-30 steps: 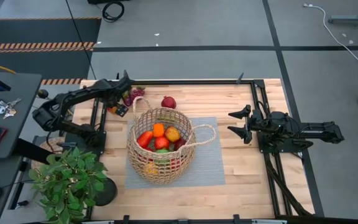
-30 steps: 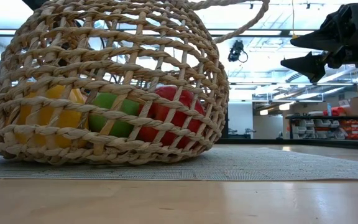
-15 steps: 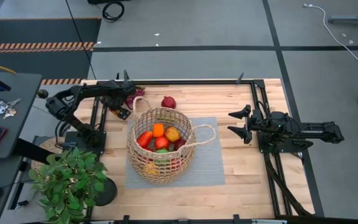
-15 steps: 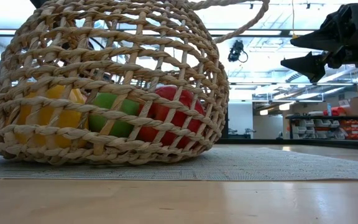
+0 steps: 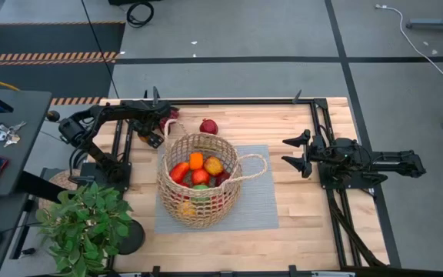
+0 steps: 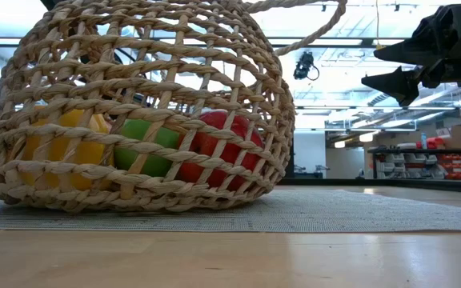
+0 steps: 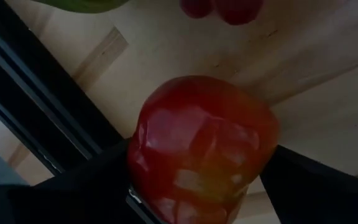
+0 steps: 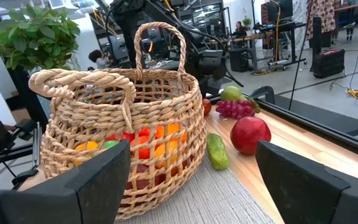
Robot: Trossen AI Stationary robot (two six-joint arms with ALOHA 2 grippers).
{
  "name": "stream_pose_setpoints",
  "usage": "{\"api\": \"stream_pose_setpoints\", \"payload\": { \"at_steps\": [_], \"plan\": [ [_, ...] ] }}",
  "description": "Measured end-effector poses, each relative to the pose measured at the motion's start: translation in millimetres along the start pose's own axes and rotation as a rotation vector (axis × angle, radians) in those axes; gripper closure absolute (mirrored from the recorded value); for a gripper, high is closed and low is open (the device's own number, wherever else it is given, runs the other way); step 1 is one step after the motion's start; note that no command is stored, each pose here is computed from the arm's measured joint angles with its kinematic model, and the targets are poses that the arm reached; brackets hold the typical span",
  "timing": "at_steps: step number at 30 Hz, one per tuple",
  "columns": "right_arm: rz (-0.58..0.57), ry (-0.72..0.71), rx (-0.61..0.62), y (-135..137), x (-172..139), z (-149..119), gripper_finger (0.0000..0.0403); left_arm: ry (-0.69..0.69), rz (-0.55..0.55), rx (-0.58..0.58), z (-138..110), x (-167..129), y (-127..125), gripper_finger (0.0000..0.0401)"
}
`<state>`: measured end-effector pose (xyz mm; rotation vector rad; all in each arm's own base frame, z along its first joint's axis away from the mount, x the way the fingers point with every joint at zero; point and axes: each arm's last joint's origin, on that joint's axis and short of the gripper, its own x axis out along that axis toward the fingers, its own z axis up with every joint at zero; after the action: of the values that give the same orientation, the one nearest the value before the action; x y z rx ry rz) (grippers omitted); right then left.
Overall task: Build produce basket
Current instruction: Put the red apple into the brown woven basket
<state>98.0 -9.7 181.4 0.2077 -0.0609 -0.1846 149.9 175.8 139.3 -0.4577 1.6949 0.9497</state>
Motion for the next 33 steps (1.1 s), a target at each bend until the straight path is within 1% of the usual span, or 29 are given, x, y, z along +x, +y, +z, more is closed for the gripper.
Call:
{"api": "stream_pose_setpoints", "payload": {
  "at_steps": [5,9,11,13,18,22,26,30,33],
  "plan": [
    [0.000,0.000,0.000,0.0,0.0,0.0,0.0054,-0.001,0.003,0.020,0.0,-0.2,0.1,0.0118],
    [0.000,0.000,0.000,0.0,0.0,0.0,0.0054,0.005,-0.001,0.056,-1.2,-3.3,-0.9,0.0119],
    [0.000,0.000,0.000,0.0,0.0,0.0,0.0054,-0.012,0.000,0.070,-1.8,-12.9,-1.1,0.0119],
    [0.000,0.000,0.000,0.0,0.0,0.0,0.0054,-0.068,-0.002,0.070,0.3,-27.6,-0.9,0.0120],
    [0.000,0.000,0.000,0.0,0.0,0.0,0.0054,-0.265,-0.018,0.030,5.3,-81.0,9.2,0.0120],
    [0.000,0.000,0.000,0.0,0.0,0.0,0.0054,-0.447,-0.008,-0.046,8.2,-129.4,26.2,0.0120],
    [0.000,0.000,0.000,0.0,0.0,0.0,0.0054,-0.634,-0.021,-0.100,4.0,-179.5,40.5,0.0120],
    [0.000,0.000,0.000,0.0,0.0,0.0,0.0054,-0.821,-0.088,-0.109,-7.3,-226.9,44.9,0.0120],
    [0.000,0.000,0.000,0.0,0.0,0.0,0.0054,-0.964,-0.202,-0.079,-17.8,-255.5,42.5,0.0120]
  ]
}}
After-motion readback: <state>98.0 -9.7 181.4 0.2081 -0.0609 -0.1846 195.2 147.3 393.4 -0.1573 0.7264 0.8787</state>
